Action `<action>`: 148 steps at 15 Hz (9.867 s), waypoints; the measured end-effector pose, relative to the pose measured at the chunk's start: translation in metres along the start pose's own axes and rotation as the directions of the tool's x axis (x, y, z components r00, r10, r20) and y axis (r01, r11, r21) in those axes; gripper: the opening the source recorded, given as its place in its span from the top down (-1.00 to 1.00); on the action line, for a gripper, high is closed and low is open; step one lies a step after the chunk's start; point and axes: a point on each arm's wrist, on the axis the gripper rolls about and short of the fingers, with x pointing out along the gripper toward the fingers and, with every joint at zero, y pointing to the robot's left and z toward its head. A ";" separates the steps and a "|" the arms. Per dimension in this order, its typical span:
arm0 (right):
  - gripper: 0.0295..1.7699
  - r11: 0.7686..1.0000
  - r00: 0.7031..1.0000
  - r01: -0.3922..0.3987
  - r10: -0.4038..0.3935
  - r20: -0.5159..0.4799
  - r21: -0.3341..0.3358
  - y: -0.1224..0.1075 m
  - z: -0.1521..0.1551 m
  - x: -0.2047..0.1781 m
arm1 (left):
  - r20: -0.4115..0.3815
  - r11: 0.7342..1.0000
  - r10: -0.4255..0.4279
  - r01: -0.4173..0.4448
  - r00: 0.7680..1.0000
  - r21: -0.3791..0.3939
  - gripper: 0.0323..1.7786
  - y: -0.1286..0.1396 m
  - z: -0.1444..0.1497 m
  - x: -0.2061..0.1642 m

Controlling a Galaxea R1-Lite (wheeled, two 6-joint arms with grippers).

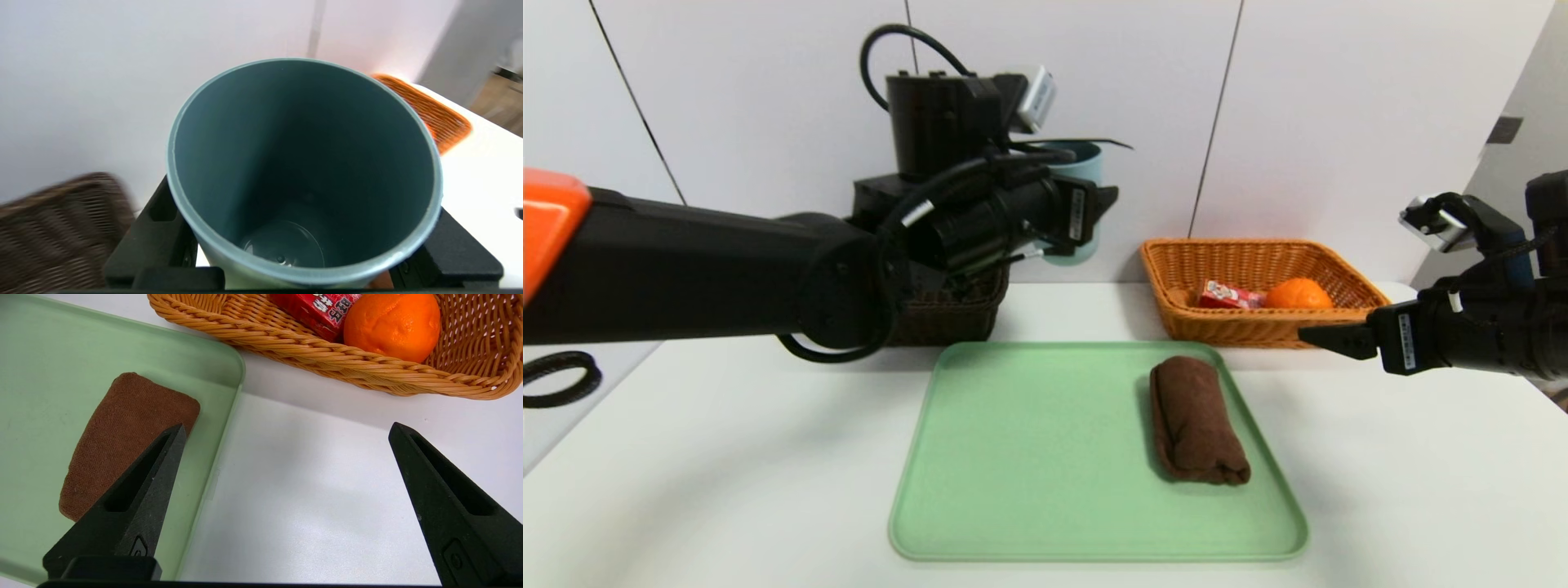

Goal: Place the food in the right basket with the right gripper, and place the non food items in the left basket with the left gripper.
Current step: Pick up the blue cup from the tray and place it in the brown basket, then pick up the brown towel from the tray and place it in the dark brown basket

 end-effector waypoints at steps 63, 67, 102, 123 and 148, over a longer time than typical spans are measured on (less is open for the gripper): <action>-0.93 1.000 1.000 0.005 -0.005 -0.010 0.006 0.000 -0.003 -0.001 | -0.251 0.950 0.278 -0.304 0.927 -0.073 -0.87 0.070 0.029 -0.052; -0.93 1.000 1.000 0.020 -0.020 -0.021 0.017 -0.003 -0.004 -0.002 | -0.404 0.928 0.129 -0.254 0.906 -0.273 -0.88 -0.003 0.047 -0.065; -0.93 0.979 0.986 0.145 -0.131 -0.100 0.144 -0.035 -0.030 -0.002 | -0.630 0.921 0.105 -0.315 0.769 -0.230 -0.90 -0.185 -0.150 0.036; -0.93 0.982 0.988 0.133 -0.120 -0.097 0.138 -0.030 -0.034 -0.006 | -0.470 0.933 0.138 -0.273 0.872 -0.232 0.58 -0.122 -0.025 0.000; -0.93 0.988 0.989 0.104 -0.092 -0.113 0.112 -0.020 -0.037 -0.004 | -0.510 0.873 0.372 -0.479 0.776 -0.093 0.58 0.110 -0.046 0.040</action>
